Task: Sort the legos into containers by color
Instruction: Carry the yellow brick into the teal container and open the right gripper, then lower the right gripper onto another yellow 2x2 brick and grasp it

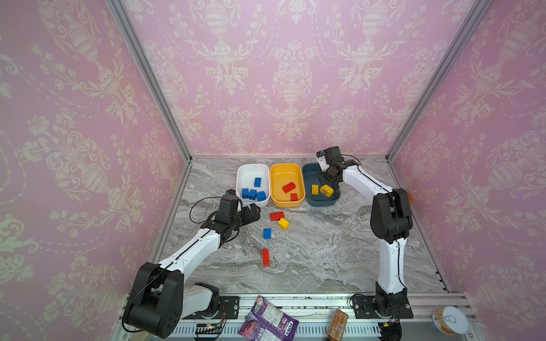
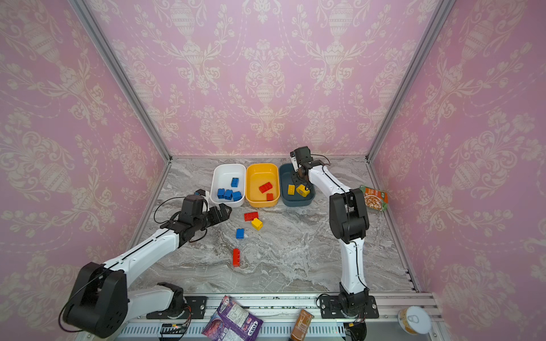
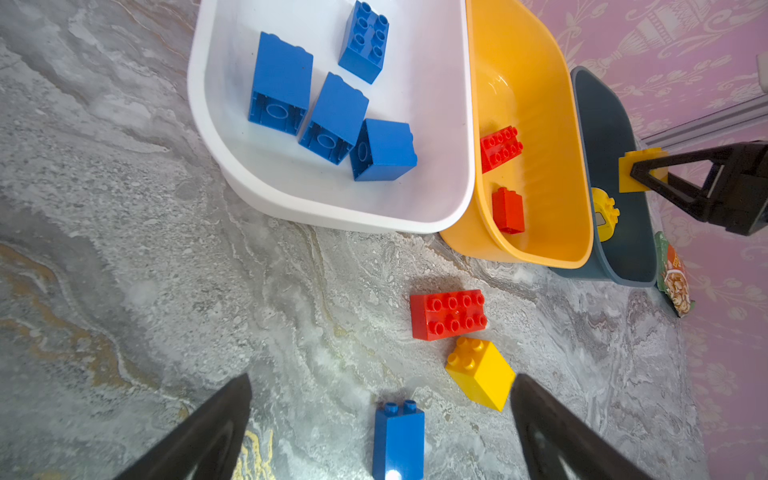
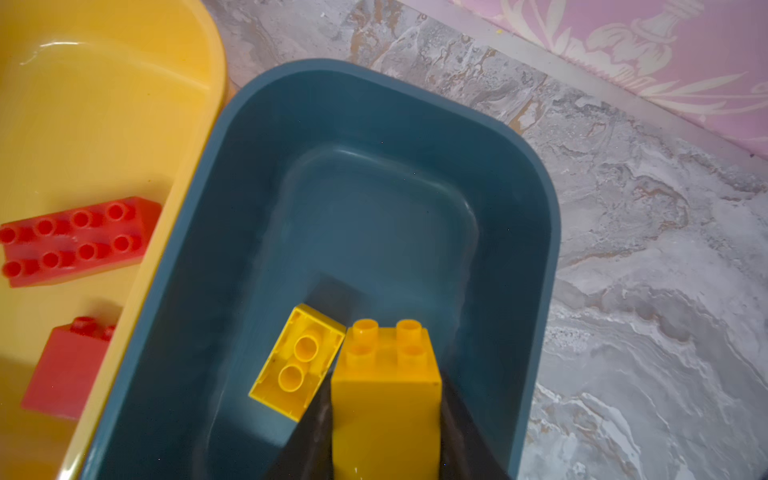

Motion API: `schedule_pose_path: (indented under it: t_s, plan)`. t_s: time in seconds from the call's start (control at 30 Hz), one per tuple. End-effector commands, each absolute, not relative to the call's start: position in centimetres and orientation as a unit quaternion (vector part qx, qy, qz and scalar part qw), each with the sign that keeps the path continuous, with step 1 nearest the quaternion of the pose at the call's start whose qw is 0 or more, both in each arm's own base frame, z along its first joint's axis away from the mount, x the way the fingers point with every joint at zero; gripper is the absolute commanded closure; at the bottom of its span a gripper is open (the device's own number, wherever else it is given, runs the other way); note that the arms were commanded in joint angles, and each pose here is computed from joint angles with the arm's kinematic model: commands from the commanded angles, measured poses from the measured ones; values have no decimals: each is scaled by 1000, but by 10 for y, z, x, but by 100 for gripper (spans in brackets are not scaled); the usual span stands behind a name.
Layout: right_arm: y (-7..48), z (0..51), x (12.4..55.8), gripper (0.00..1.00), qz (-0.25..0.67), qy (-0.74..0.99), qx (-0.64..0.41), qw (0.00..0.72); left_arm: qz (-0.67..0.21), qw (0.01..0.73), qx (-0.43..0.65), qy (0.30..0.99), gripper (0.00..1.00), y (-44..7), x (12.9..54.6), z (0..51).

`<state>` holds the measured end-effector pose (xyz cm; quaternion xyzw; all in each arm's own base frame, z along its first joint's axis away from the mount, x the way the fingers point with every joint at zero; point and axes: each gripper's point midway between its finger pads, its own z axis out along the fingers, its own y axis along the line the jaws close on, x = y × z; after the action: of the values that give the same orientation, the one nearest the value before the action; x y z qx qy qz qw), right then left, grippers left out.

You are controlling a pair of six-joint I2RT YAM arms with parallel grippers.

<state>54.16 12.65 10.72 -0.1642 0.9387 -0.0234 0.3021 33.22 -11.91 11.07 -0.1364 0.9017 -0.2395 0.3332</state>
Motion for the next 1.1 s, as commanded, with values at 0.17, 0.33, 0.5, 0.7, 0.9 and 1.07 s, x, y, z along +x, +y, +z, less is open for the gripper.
schedule_pose_path:
  t_s: [0.17,0.33,0.5,0.7,0.9,1.07]
  plan:
    - [130,109,567,60,-8,937,-135,323,-240,335,-134,901,1,-117,328,116]
    - [129,109,565,44,-7,938,-132,322,-239,334,-134,902,1,-117,328,115]
    - [130,111,559,40,-1,938,-133,320,-241,335,-133,901,1,-118,328,116]
    - [134,121,548,37,17,937,-131,323,-242,335,-133,901,1,-118,328,116]
    - [140,130,525,30,30,937,-138,320,-242,336,-132,900,1,-118,329,116]
    - [145,142,496,27,36,935,-145,321,-244,337,-132,900,1,-119,330,116]
